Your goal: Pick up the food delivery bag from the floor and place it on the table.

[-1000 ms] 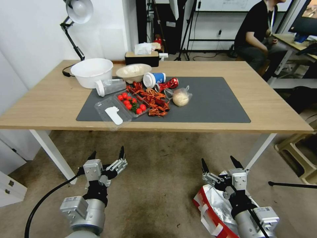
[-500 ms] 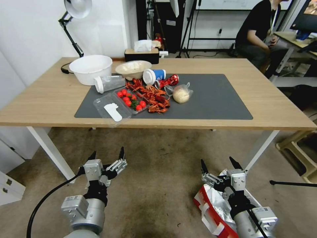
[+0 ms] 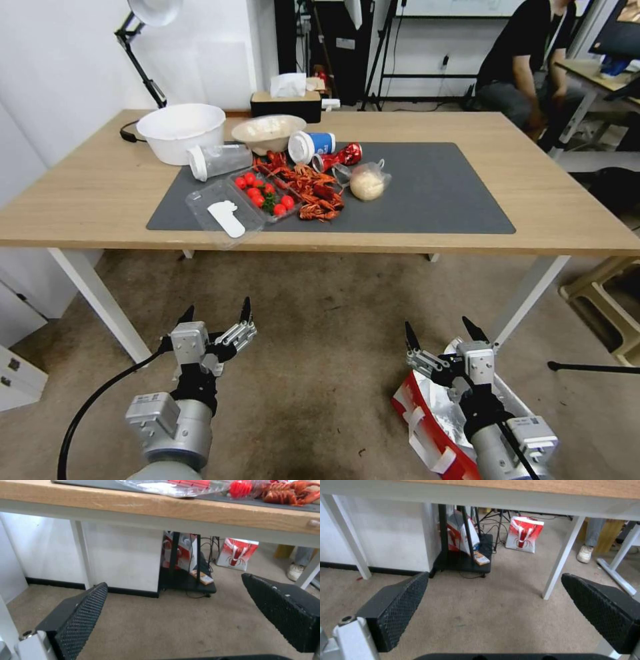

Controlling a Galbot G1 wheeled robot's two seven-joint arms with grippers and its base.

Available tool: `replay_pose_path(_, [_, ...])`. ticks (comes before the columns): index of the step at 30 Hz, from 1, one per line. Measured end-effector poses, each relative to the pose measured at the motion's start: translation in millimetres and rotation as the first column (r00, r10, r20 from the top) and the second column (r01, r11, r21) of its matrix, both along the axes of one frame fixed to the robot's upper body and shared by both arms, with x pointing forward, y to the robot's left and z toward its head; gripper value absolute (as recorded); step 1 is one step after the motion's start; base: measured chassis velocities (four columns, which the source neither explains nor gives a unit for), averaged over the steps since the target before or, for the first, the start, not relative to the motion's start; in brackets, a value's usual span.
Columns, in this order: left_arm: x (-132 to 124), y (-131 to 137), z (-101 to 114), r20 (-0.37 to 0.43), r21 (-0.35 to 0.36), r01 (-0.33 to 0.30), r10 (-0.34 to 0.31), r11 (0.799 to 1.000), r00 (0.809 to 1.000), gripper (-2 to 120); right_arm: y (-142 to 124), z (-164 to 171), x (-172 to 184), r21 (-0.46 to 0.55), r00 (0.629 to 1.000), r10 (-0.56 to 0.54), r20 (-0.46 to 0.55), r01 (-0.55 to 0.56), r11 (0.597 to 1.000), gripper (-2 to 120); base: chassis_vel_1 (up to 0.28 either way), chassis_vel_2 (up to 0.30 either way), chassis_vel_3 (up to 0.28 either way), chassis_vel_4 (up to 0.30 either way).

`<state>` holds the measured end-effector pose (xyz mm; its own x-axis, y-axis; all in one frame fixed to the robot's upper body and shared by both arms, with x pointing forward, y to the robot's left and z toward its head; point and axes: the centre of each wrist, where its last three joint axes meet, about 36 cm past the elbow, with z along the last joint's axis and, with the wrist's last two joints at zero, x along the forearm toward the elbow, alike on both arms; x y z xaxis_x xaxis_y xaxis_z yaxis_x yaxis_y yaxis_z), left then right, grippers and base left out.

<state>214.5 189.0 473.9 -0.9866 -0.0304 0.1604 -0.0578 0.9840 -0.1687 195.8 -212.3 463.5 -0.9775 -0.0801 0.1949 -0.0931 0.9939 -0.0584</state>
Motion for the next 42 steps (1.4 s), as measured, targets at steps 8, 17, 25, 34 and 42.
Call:
replay_pose_path(8, [1,2,-1,0.000,0.009,-0.003,0.003,1.000,1.000,100,0,-1,0,0.001,1.000,0.000,-0.002,0.000,1.000,100,0.000,0.000,0.000,0.000])
replay_pose_path(17, [3,5,-4,0.000,0.025,-0.010,0.010,1.000,1.000,100,0,-3,1,0.001,1.000,0.000,-0.005,0.000,1.000,100,0.000,0.000,0.000,0.000])
replay_pose_path(25, [6,12,-7,0.005,0.061,-0.005,0.005,0.998,1.000,100,-2,-4,2,-0.003,1.000,0.001,-0.007,-0.001,1.000,100,0.000,0.000,0.000,0.000])
replay_pose_path(34, [6,19,-11,0.000,0.097,0.012,-0.012,0.995,1.000,100,-4,-6,2,-0.010,1.000,0.006,-0.010,-0.006,1.000,100,0.000,0.000,0.000,0.000])
replay_pose_path(42, [6,22,-13,-0.004,0.111,0.022,-0.022,0.994,1.000,100,-5,-6,3,-0.016,1.000,0.013,-0.012,-0.013,1.000,100,0.000,0.000,0.000,0.000])
